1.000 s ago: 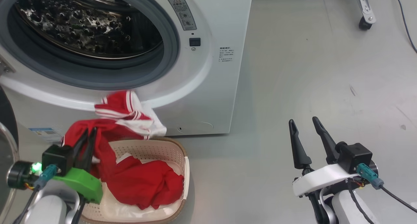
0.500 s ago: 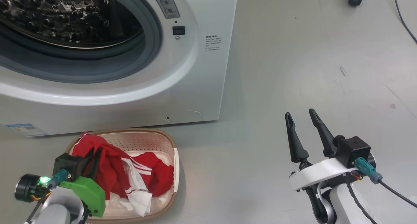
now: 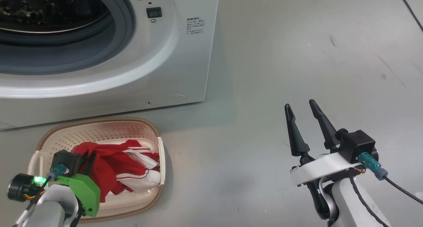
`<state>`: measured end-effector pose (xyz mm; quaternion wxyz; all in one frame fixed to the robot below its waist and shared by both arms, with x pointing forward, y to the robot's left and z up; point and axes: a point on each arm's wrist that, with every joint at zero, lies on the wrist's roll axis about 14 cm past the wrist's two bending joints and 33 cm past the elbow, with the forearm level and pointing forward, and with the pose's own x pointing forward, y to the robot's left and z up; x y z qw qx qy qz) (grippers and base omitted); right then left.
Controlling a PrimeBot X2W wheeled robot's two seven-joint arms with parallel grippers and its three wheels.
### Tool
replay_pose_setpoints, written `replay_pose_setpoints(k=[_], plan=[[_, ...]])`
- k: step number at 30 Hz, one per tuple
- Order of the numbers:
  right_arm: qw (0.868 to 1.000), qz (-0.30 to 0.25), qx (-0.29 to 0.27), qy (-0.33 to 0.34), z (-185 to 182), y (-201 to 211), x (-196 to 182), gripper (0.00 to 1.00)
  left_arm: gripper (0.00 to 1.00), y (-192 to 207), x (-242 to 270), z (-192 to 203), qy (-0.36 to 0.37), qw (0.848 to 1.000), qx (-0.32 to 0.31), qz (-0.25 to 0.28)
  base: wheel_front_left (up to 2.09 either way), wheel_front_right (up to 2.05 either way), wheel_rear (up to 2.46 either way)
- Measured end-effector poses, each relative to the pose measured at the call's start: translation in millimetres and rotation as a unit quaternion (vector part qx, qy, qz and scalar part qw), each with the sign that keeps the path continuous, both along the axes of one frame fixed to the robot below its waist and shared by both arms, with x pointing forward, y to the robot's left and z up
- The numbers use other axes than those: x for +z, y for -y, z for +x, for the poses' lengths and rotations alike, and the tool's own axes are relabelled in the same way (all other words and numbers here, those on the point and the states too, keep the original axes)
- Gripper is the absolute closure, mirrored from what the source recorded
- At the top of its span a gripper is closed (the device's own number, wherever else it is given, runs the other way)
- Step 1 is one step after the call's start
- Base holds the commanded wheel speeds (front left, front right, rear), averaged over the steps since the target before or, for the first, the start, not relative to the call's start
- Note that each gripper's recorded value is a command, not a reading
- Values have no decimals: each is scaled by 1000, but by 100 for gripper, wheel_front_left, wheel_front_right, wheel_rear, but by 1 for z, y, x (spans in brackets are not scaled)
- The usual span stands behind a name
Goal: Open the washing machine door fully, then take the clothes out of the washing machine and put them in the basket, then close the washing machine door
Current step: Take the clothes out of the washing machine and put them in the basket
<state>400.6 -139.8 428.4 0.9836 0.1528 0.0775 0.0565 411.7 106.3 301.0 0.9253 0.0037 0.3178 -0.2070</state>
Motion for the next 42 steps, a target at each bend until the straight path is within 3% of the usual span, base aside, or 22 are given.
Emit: replay_pose_setpoints(k=[14,25,36,38,39,40,42], plan=[[998,-19,-38,-36,9,27,-28,0,100,7,-59,16,-64,997,-33,28,0,0,0],[998,-33,-36,-46,16,29,-39,0,100,-24,-109,-22,-158,983,-32,88,0,0,0],[998,-37,-27,-49,17,25,-43,0,98,-40,-114,-26,-161,981,-18,110,0,0,0],[998,-36,-26,-49,17,24,-42,0,64,-34,-111,-20,-151,983,-18,102,0,0,0],[998,-36,-26,-48,17,24,-42,0,58,-30,-110,-19,-148,984,-20,100,0,0,0],[998,-36,-26,-47,18,24,-42,0,2,-28,-110,-19,-148,984,-20,98,0,0,0],[998,-36,-25,-46,18,24,-41,0,0,-23,-112,-23,-156,984,-16,89,0,0,0]])
